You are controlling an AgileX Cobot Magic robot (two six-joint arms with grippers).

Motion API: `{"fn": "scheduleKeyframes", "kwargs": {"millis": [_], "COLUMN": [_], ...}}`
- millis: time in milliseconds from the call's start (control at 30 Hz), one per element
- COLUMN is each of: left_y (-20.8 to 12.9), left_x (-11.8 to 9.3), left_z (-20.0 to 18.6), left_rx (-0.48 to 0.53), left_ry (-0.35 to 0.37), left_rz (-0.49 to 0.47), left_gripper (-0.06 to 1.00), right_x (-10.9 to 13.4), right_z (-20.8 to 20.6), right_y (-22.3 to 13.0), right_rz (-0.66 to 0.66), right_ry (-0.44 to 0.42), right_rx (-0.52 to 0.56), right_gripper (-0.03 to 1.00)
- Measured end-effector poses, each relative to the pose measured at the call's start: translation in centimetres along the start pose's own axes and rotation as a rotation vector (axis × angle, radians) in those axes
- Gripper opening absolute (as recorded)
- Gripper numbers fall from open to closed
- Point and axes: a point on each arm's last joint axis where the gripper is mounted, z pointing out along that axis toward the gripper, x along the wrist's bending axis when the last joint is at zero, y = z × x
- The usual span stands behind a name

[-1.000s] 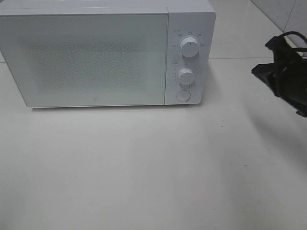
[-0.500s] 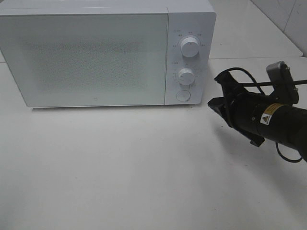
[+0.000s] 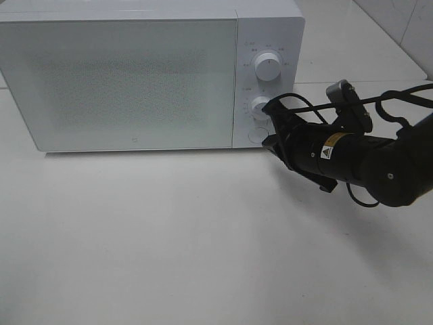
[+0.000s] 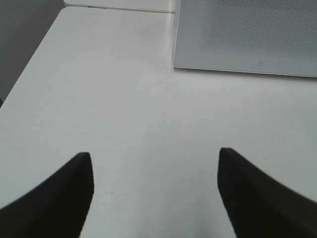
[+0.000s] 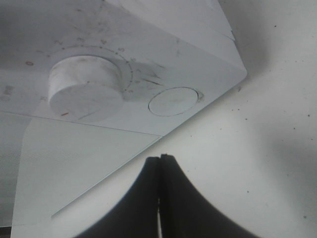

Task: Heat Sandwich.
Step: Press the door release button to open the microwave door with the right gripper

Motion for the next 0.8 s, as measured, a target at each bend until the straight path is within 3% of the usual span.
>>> {"fn": "scheduleKeyframes", "kwargs": {"millis": [800], "left_y": [0.0], "left_x": [0.0], "left_z": [0.0], "left_rx": [0.0], "left_ry": [0.0], "left_rz": [0.0], "left_gripper": [0.67], "right_x": [-0.4], "right_z": [4.7], "right_y": [-0.1], "right_rz": [-0.007], "right_ry": [-0.03], "right_rx": [0.02], "right_gripper": [0.01]}}
